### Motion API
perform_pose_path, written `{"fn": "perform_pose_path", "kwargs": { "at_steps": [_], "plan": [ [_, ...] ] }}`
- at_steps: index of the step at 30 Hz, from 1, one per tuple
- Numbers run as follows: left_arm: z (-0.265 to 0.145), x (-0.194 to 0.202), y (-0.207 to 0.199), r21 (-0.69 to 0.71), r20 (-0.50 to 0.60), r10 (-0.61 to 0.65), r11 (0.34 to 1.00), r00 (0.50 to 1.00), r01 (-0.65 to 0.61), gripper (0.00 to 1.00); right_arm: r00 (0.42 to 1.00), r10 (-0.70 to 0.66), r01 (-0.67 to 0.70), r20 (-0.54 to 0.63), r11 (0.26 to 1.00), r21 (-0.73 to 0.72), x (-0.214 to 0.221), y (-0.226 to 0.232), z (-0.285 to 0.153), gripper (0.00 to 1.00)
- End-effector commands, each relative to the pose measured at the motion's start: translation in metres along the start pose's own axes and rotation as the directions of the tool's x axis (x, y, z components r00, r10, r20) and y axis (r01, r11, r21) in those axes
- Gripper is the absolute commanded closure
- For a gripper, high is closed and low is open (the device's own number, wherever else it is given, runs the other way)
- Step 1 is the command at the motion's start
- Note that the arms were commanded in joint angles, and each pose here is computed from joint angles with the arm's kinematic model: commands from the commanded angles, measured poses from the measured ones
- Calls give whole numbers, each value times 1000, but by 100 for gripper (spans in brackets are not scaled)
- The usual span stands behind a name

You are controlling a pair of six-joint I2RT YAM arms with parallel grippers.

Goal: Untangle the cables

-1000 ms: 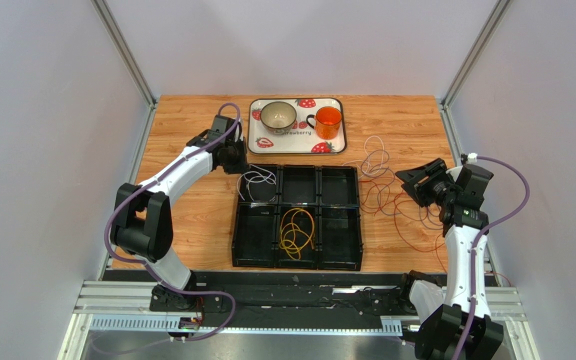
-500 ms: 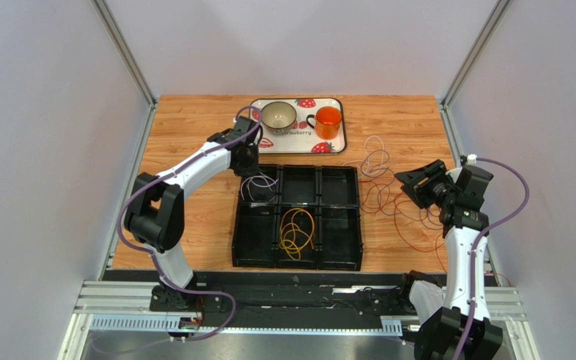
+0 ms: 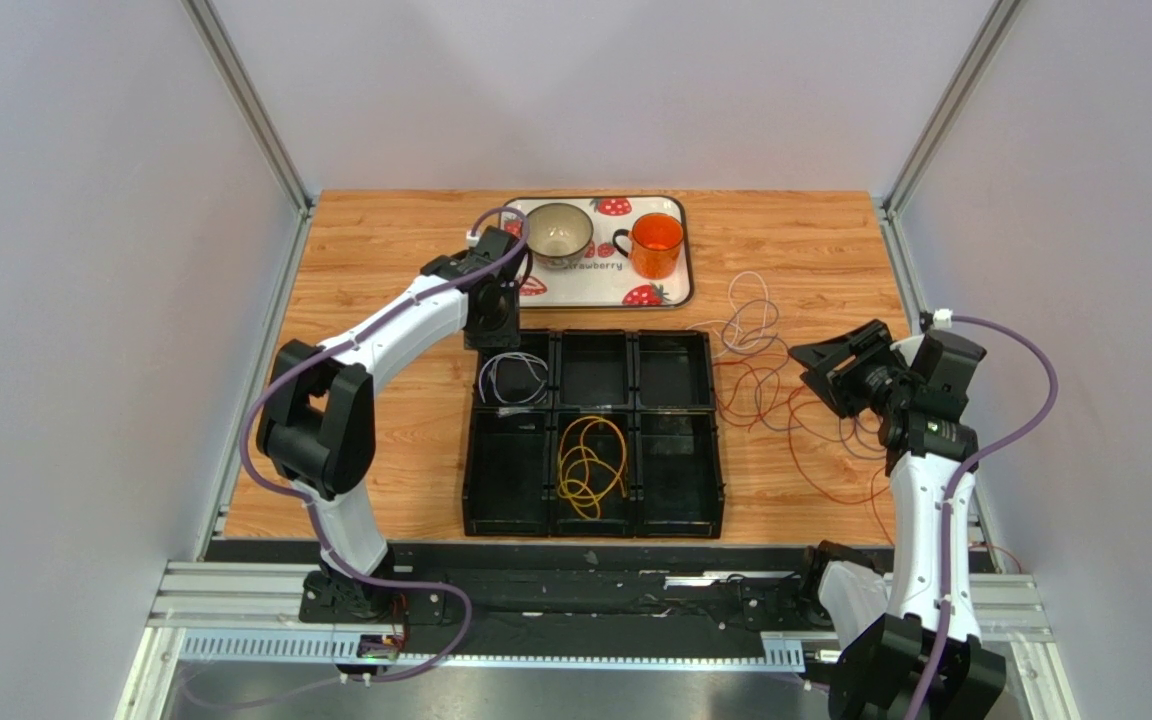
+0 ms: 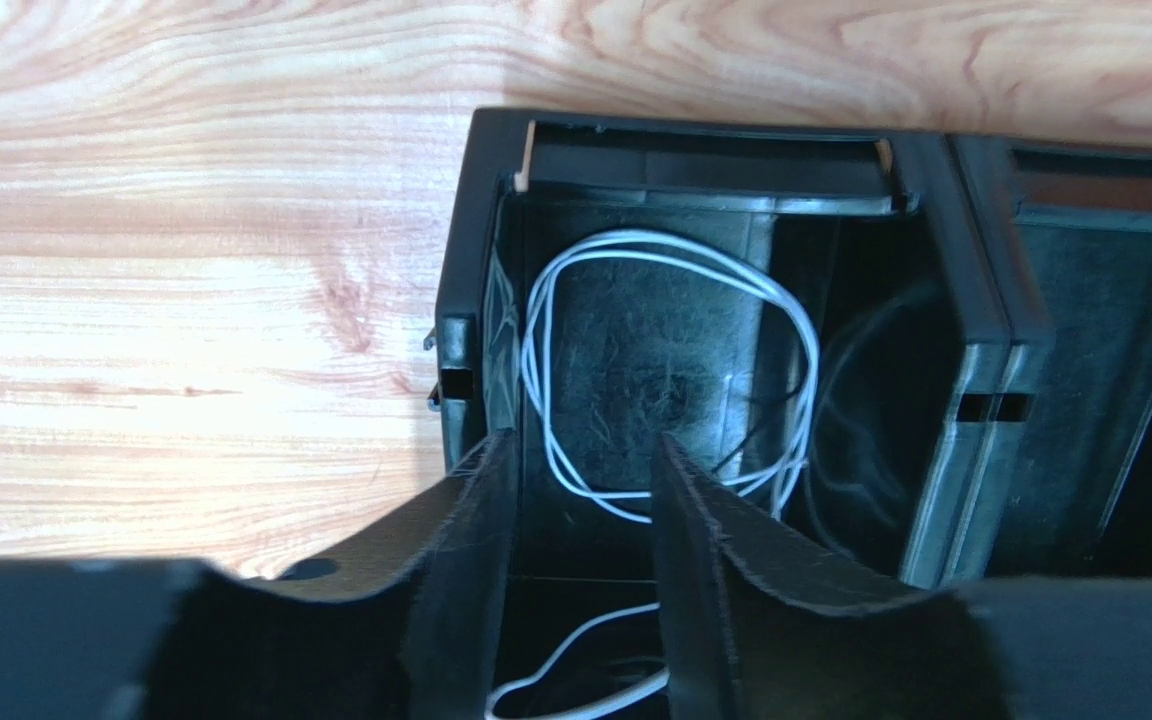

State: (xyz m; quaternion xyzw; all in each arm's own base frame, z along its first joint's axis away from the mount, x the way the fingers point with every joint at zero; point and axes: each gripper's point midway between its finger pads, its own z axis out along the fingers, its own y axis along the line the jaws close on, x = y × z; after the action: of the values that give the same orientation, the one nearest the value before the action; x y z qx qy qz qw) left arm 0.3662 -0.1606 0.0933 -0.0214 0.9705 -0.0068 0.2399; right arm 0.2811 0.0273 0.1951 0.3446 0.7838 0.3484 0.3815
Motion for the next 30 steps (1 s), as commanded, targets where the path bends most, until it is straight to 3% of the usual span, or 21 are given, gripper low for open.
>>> {"fn": "perform_pose_path", "kwargs": {
  "at_steps": [1, 4, 8, 10, 15, 17, 19, 20, 22, 23, 24, 25, 26, 28, 29, 30],
  "plan": [
    [-38, -30, 3, 3, 107, -4, 1000, 994, 3, 51, 996, -84, 86, 22, 993, -78, -9, 30, -10, 46],
    [-57, -39, 4, 7, 142, 1, 1000, 990, -2, 47, 993, -117, 119, 28, 988, -95, -8, 41, -15, 45],
    [-92, -48, 6, 21, 204, 12, 1000, 979, -17, 24, 983, -180, 181, 20, 977, -115, -1, 57, -20, 44],
    [-116, -50, 8, 48, 250, 9, 999, 968, -21, 17, 974, -228, 226, 6, 964, -138, 8, 68, -22, 44],
    [-162, -21, 22, 114, 296, 26, 992, 955, -62, 15, 929, -371, 359, 13, 891, -277, 31, 105, -38, 43],
    [-162, 0, 26, 140, 279, 33, 987, 960, -75, 15, 894, -448, 419, 33, 806, -417, 49, 133, -55, 34],
    [-180, 13, 24, 231, 318, -12, 971, 948, -65, 15, 893, -450, 374, -3, 747, -550, 69, 149, -67, 26],
    [-176, 24, 5, 350, 298, -60, 935, 953, -50, 18, 872, -488, 387, 43, 634, -670, 79, 172, -86, 22],
    [-200, 31, -7, 492, 326, -176, 870, 929, -8, 18, 909, -415, 278, -26, 653, -704, 93, 179, -90, 3],
    [-202, 37, -23, 587, 304, -250, 809, 919, 27, 18, 909, -416, 296, 23, 605, -739, 95, 190, -100, 0],
    [-223, 36, -27, 657, 340, -311, 754, 888, 13, 15, 921, -385, 299, 54, 612, -732, 93, 195, -98, 0],
    [-210, 49, -32, 688, 316, -338, 725, 887, 32, 9, 915, -401, 291, 42, 585, -757, 108, 202, -105, 0],
    [-234, 36, -46, 781, 328, -440, 625, 836, 22, 9, 924, -374, 302, 77, 594, -746, 105, 207, -104, 0],
    [-245, 39, -54, 849, 315, -499, 528, 807, -6, 9, 922, -385, 279, 48, 572, -771, 123, 219, -113, 0],
    [-265, 33, -63, 892, 312, -528, 449, 790, -53, 8, 932, -362, 267, 39, 609, -747, 123, 222, -107, 0],
    [-267, 33, -69, 901, 311, -523, 427, 794, -72, 8, 927, -375, 254, 1, 626, -737, 132, 224, -99, 0]
  ]
}}
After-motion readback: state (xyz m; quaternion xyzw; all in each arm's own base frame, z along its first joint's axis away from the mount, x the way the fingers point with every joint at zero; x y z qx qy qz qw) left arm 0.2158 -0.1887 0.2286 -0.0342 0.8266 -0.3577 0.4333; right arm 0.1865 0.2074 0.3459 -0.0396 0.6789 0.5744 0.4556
